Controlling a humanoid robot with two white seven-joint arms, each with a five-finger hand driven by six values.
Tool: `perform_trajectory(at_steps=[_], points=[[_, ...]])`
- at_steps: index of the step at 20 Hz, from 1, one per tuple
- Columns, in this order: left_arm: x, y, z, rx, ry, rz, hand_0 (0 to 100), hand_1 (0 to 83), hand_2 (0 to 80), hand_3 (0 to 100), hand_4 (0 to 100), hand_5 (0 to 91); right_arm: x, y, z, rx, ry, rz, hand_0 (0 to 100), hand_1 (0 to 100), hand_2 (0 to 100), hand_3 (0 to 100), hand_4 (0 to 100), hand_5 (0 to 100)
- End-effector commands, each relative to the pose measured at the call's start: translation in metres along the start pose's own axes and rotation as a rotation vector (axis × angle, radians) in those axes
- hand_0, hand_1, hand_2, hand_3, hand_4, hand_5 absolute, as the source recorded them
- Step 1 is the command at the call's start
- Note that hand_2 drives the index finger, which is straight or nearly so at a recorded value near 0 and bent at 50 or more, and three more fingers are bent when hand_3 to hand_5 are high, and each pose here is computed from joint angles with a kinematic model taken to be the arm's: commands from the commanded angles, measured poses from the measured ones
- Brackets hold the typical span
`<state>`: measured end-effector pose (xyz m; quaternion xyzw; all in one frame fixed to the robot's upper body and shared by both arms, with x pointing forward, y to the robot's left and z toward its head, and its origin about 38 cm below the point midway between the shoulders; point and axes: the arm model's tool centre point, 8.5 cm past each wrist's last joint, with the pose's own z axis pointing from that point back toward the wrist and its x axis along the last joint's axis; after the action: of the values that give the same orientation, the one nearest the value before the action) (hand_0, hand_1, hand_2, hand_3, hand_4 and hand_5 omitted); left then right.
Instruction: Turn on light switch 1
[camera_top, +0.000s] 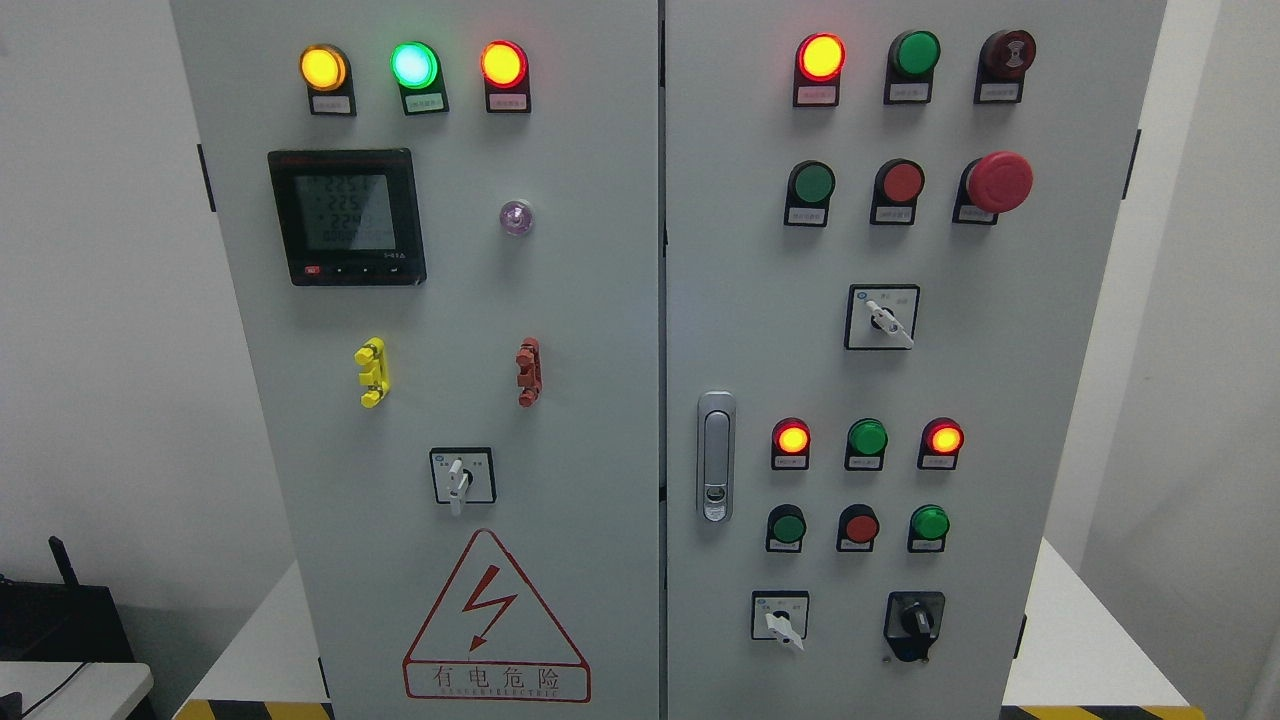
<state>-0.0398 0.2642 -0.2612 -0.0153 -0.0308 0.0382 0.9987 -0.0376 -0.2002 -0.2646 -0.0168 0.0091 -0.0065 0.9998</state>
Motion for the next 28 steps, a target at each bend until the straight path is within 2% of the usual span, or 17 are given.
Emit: perform_trajectory(at_steps=[1, 11, 14, 19, 24, 28], points=[[0.001, 0.009, 0.001, 0.015, -0.005, 0.013, 31, 0.0, 0.0, 0, 0, 0.0, 0.000, 0.001, 0.000, 0.003, 0.001, -0.008, 12, 39, 0, 0, 0, 0], [0.001, 0.008, 0.001, 0.015, -0.005, 0.013, 30, 0.0, 0.0, 0, 0, 0.0, 0.000, 0.001, 0.000, 0.003, 0.001, -0.008, 12, 39, 0, 0, 0, 0], [0.003, 0.011, 0.001, 0.049, -0.013, 0.012, 29, 0.0, 0.0, 0, 0, 0.0, 0.000, 0.000, 0.000, 0.001, 0.001, -0.008, 12, 39, 0, 0, 0, 0], [0.006, 0.009, 0.000, 0.049, -0.025, 0.019, 29, 0.0, 0.0, 0, 0, 0.0, 0.000, 0.001, 0.000, 0.003, 0.001, -0.008, 12, 39, 0, 0, 0, 0], [0.023, 0.026, 0.002, 0.087, -0.113, 0.131, 29, 0.0, 0.0, 0, 0, 0.0, 0.000, 0.001, 0.000, 0.003, 0.001, -0.008, 12, 39, 0, 0, 0, 0], [0.037, 0.054, 0.009, 0.154, -0.193, 0.171, 28, 0.0, 0.0, 0, 0, 0.0, 0.000, 0.000, 0.000, 0.001, 0.001, -0.008, 12, 39, 0, 0, 0, 0]])
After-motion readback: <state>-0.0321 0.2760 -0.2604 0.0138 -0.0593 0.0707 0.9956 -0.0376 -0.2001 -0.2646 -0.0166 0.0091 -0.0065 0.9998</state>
